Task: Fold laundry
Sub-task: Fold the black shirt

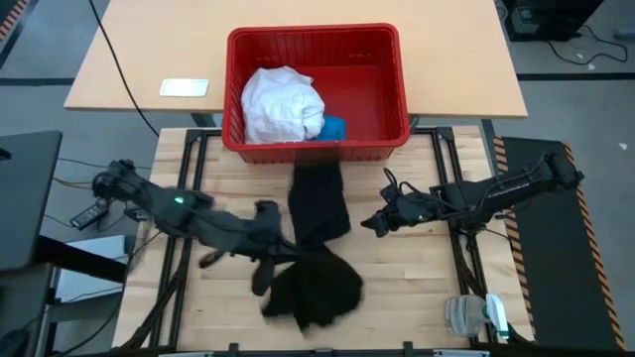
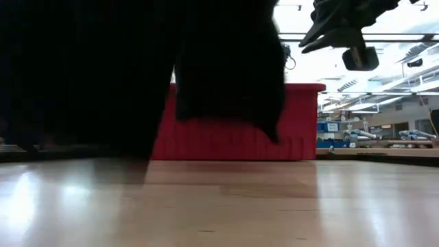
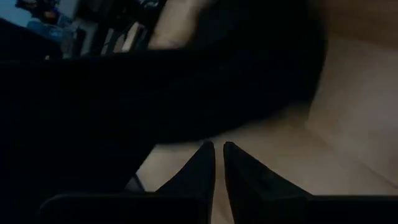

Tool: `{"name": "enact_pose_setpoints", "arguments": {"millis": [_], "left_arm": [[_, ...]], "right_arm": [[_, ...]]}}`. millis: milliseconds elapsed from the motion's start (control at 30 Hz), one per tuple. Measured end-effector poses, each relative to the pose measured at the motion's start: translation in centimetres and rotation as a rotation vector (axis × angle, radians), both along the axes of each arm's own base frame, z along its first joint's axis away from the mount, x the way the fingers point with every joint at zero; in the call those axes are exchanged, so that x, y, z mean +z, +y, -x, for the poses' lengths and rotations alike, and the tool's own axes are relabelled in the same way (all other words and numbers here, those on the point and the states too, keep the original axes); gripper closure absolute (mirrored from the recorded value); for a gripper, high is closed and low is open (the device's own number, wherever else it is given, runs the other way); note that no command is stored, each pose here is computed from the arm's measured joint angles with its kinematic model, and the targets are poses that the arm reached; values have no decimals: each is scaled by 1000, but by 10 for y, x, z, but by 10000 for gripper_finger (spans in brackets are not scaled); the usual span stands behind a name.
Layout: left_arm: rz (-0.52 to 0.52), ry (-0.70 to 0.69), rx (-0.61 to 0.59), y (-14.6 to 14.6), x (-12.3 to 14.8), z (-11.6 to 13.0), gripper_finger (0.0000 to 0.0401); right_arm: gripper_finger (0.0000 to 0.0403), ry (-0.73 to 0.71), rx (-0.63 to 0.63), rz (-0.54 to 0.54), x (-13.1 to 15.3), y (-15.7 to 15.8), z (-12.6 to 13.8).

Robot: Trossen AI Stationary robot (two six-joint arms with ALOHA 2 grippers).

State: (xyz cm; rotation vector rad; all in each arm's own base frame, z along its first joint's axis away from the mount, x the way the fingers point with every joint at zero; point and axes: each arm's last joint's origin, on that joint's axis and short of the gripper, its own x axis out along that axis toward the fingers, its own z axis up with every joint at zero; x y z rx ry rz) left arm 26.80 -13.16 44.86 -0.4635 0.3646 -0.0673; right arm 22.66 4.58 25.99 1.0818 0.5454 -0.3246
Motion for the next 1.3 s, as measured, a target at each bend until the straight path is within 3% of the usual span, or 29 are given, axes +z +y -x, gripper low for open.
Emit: {"name": "enact_pose_setpoints", "arguments": {"millis": [133, 267, 467, 567, 667, 800, 967, 1300], "left_arm": [[-92, 61, 84, 8, 0, 10, 399], [-161, 299, 215, 20, -43, 10, 399], [-87, 496, 280, 43, -124, -10, 399], [-17, 537, 366, 62, -151, -14, 389], [-14, 588, 444, 85, -170, -15, 355], [-29, 641, 530, 123, -183, -14, 289], [-57, 649, 523, 171, -183, -15, 219], [-24, 616, 613, 260, -182, 3, 171]], "right_arm": [[359, 9, -21, 4, -1, 2, 1], [359, 106, -26, 42, -13, 3, 1], [347, 228, 48, 85, -40, 8, -15], [333, 301, 34, 100, -57, 1, -25], [321, 364, 3, 89, -70, -15, -32], [314, 405, 43, 43, -79, -41, -37], [315, 393, 18, 102, -74, -78, -33], [315, 359, -71, 173, -69, -166, -7]]}}
